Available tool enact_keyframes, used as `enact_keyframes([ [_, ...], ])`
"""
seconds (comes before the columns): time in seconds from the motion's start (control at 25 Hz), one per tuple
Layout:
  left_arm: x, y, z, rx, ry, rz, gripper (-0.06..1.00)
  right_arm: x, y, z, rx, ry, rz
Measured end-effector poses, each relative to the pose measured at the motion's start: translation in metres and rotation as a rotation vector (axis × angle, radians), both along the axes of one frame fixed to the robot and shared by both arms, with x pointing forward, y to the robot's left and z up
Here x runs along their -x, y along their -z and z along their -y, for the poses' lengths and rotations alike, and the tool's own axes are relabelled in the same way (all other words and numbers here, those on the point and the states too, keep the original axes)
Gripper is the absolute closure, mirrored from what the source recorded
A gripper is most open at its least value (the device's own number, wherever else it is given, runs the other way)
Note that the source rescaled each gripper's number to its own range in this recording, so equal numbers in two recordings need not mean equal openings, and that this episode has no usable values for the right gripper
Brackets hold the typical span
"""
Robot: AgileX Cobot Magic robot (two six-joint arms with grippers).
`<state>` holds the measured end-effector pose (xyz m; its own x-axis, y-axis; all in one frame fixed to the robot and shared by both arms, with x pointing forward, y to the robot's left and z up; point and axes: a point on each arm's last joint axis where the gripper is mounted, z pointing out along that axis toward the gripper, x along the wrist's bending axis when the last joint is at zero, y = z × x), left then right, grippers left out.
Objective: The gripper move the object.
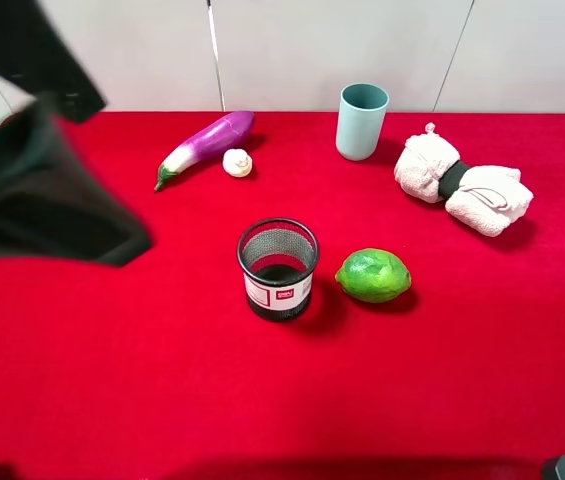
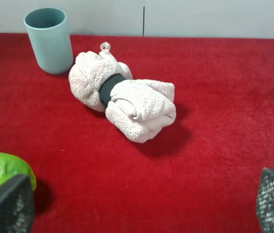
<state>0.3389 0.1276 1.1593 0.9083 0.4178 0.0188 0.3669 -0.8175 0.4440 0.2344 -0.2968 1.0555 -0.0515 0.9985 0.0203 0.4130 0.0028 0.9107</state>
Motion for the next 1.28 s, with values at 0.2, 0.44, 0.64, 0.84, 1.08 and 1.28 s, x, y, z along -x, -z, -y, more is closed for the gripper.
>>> enact_keyframes([
  [0.2, 0.015, 0.004, -0.026, 0.018, 0.015, 0.020, -0.04, 0.000, 0.000, 0.000, 0.000, 0.000, 0.000],
  [0.44, 0.027, 0.013, -0.049, 0.020, 0.010, 0.042, -0.06, 0.000, 0.000, 0.000, 0.000, 0.000, 0.000],
  [0.64, 0.036, 0.011, -0.079, 0.079, -0.081, 0.087, -0.06, 0.000, 0.000, 0.000, 0.000, 0.000, 0.000],
  [0.84, 0.044, 0.014, -0.118, 0.141, -0.273, 0.146, -0.06, 0.000, 0.000, 0.000, 0.000, 0.000, 0.000],
  [1.08, 0.064, 0.038, -0.154, 0.169, -0.514, 0.206, -0.06, 0.000, 0.000, 0.000, 0.000, 0.000, 0.000],
  [1.28, 0.083, 0.066, -0.169, 0.173, -0.707, 0.248, -0.06, 0.000, 0.000, 0.000, 0.000, 0.000, 0.000],
])
